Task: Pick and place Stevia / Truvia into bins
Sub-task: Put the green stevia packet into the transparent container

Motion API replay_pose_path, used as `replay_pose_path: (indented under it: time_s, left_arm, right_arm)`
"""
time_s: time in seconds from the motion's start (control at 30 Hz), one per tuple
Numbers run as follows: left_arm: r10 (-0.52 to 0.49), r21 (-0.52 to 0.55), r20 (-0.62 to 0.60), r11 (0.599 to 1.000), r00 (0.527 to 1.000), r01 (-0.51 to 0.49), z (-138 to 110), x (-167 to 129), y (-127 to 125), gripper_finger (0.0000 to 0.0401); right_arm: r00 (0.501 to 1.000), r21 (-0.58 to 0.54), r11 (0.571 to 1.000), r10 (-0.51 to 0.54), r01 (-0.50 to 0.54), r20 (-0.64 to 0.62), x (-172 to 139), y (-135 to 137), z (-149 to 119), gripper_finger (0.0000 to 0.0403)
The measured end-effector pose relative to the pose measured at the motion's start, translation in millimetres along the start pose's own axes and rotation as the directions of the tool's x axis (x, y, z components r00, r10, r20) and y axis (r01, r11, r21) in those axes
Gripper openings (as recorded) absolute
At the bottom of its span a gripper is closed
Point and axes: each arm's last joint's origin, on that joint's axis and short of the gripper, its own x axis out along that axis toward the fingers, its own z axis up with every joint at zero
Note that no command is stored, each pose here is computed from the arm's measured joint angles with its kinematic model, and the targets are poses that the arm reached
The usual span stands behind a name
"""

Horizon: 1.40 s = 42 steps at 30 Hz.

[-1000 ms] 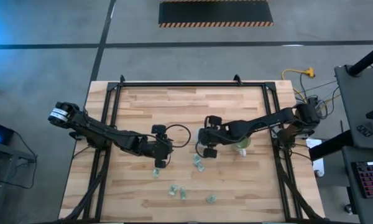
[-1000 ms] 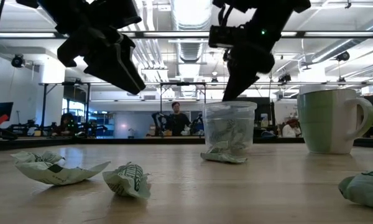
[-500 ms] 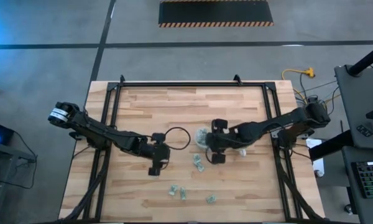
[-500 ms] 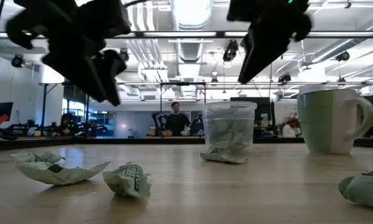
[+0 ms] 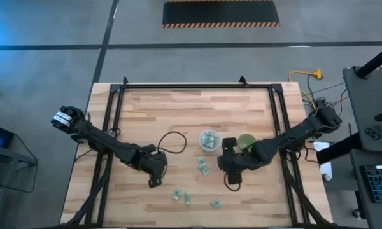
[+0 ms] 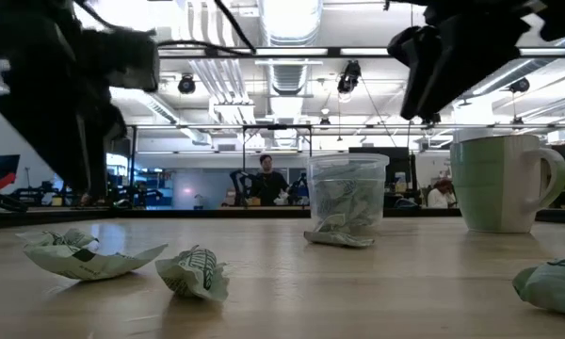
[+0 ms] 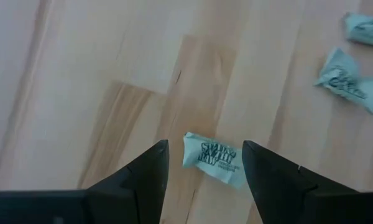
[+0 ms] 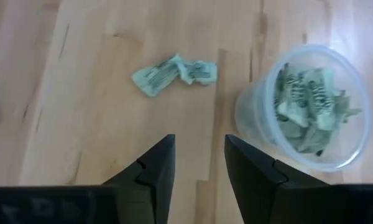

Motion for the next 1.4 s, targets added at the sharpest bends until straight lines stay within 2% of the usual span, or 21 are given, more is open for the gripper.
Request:
replay_pose_path:
  time_s: [0.23,0.47,0.57,0.7,1.0,1.23,1.33,1.4]
  left_arm:
    - [0.066,0.002,-0.091,0.998,0.994,-0.066,-5.5,29.6,-1.1,0.0187]
    - [0.031,-0.003,-0.134,1.0,0.99,-0.031,-6.2,36.7,-3.8,0.0186]
    - [0.025,-0.004,-0.136,1.0,0.99,-0.026,-6.1,36.0,-3.9,0.0174]
    - [0.014,0.0,-0.142,1.0,0.99,-0.014,-6.2,35.5,-4.4,0.0134]
    - [0.008,0.047,-0.135,0.999,0.991,-0.002,-5.5,33.3,-4.5,0.0012]
    - [-0.005,0.109,-0.079,0.994,0.997,0.014,5.1,23.4,-5.9,0.001]
    - [0.02,0.188,0.004,0.982,1.0,-0.02,18.4,18.0,-7.7,0.001]
    - [0.033,0.248,0.1,0.967,0.994,-0.057,32.2,13.8,-8.5,0.001]
  right_arm:
    - [1.0,0.021,1.0,0.002,-0.002,-0.023,3.9,7.1,-9.9,0.0119]
    - [0.999,0.024,1.0,0.001,0.0,-0.044,10.4,10.2,-20.2,0.0117]
    - [0.999,0.023,1.0,0.0,0.001,-0.048,12.2,10.2,-22.4,0.0118]
    - [0.999,0.022,1.0,0.0,0.001,-0.048,12.5,10.3,-22.7,0.0115]
    - [0.999,0.022,1.0,0.0,0.001,-0.049,12.5,10.3,-22.9,0.0103]
    - [0.999,0.022,1.0,0.0,0.001,-0.049,12.6,10.2,-22.9,0.0095]
    - [0.999,0.019,1.0,0.0,0.001,-0.049,12.6,10.2,-22.9,0.0093]
    - [0.999,0.019,1.0,0.0,0.001,-0.049,12.6,10.2,-22.8,0.0093]
